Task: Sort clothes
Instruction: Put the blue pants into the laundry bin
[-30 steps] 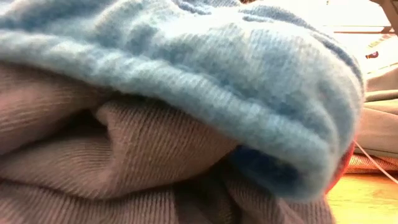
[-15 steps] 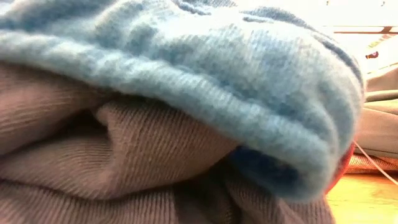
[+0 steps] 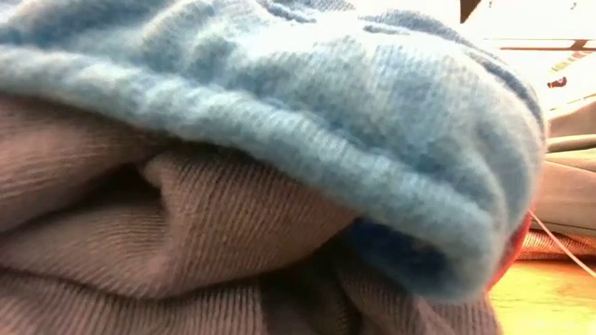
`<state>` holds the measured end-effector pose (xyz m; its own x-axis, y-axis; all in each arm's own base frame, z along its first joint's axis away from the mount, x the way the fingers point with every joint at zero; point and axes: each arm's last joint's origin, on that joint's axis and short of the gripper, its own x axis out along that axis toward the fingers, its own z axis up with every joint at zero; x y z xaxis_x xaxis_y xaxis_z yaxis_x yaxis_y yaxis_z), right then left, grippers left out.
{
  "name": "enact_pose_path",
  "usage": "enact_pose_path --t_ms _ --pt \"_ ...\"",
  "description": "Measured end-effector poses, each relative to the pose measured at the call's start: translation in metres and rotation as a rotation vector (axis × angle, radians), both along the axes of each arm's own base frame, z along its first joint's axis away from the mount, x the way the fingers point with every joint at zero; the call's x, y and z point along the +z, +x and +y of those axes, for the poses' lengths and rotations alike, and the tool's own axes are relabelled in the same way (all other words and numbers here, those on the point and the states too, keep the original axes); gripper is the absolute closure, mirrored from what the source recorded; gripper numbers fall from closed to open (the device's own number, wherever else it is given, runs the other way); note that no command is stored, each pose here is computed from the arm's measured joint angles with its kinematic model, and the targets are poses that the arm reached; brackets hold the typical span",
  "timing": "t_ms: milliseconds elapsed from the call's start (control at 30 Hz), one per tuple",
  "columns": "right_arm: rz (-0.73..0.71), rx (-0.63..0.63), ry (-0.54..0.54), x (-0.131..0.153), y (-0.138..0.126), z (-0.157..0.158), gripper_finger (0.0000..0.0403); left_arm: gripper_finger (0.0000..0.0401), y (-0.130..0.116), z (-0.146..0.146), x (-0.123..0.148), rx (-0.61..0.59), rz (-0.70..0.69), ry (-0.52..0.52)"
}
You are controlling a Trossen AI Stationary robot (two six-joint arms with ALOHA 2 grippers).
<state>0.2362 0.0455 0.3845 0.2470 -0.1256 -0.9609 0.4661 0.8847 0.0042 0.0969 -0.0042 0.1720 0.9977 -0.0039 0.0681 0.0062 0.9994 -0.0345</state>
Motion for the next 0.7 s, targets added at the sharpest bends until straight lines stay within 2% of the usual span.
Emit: enact_pose_path --t_ms 100,267,500,700 --pt "0.090 -0.032 -0.008 -0.028 -0.009 0.008 0.0219 0.0277 0.000 0.000 0.000 -0.001 0.000 0.000" --pt "0.136 -0.091 -0.004 -0.067 -0.025 0.022 0.0220 0.0277 0.000 0.000 0.000 0.000 0.000 0.000" --pt "0.127 -0.161 0.039 -0.113 -0.044 0.037 0.0220 0.0277 0.000 0.000 0.000 0.000 0.000 0.000" --pt "0.097 -0.149 0.088 -0.148 -0.045 0.049 0.0224 0.0277 0.000 0.000 0.000 0.000 0.000 0.000"
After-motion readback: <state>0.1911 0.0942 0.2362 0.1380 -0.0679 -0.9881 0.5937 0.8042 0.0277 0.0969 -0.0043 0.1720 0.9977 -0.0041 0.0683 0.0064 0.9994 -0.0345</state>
